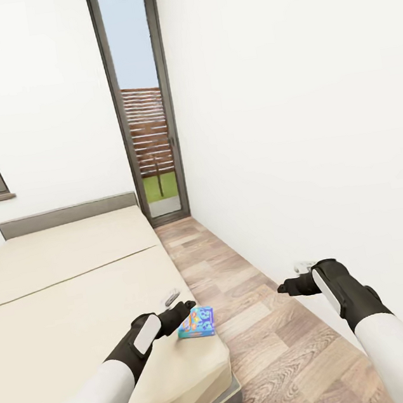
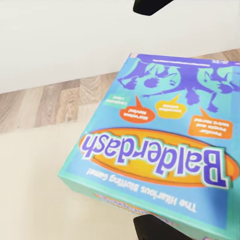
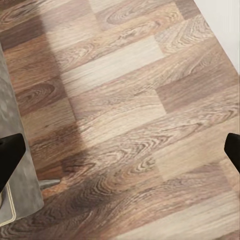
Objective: Put all the toys in the child's room - the three board games (two on the bed and one on the table), the two jigsaw puzzles on the table, and the tennis ball on the table - inside the toy box on the table in the child's room.
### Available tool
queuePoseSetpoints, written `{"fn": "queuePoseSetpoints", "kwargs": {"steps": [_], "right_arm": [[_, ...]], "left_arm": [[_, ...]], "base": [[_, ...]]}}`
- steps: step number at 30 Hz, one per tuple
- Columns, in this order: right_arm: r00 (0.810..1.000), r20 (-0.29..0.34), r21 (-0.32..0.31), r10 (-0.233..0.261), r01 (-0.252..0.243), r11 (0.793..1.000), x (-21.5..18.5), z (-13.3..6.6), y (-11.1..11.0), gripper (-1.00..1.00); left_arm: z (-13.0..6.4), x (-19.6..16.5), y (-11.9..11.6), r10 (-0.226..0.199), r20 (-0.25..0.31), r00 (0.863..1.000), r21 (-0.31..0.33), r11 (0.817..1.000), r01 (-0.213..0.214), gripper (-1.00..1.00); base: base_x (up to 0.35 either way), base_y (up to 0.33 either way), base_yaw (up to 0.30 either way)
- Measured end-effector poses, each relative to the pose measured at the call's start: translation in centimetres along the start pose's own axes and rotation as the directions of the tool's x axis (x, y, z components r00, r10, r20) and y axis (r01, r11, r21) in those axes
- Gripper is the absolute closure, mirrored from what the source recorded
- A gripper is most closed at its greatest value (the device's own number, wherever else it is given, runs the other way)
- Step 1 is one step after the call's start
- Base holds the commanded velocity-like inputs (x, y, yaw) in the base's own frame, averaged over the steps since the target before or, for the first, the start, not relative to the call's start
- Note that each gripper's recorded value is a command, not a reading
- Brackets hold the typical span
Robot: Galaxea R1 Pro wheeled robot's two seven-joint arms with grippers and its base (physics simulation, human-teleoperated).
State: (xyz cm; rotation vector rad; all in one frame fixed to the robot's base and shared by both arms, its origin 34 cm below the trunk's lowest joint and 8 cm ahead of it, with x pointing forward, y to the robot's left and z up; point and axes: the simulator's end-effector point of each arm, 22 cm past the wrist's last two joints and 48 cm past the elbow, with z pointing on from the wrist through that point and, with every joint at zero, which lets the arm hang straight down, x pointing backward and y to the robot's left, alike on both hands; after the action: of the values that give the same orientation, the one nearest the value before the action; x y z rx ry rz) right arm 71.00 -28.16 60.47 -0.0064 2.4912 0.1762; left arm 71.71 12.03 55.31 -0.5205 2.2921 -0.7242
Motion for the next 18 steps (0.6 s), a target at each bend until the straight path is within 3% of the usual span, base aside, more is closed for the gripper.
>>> {"fn": "queuePoseSetpoints", "kwargs": {"steps": [7, 18], "right_arm": [[1.0, 0.0, 0.0, -0.001, 0.001, 1.0, 0.0, 0.0, 0.03, -1.0], [1.0, -0.001, -0.001, -0.001, 0.001, 1.0, 0.06, 0.04, 0.13, -1.0]], "left_arm": [[0.0, 0.0, 0.05, 0.0, 0.001, 1.0, 0.0, 1.0, 0.0, -1.0], [0.0, 0.04, 0.11, -0.001, 0.001, 1.0, -0.001, 1.0, 0.001, -1.0]], "base": [[0.0, 0.0, -0.115], [0.0, 0.0, -0.033]]}}
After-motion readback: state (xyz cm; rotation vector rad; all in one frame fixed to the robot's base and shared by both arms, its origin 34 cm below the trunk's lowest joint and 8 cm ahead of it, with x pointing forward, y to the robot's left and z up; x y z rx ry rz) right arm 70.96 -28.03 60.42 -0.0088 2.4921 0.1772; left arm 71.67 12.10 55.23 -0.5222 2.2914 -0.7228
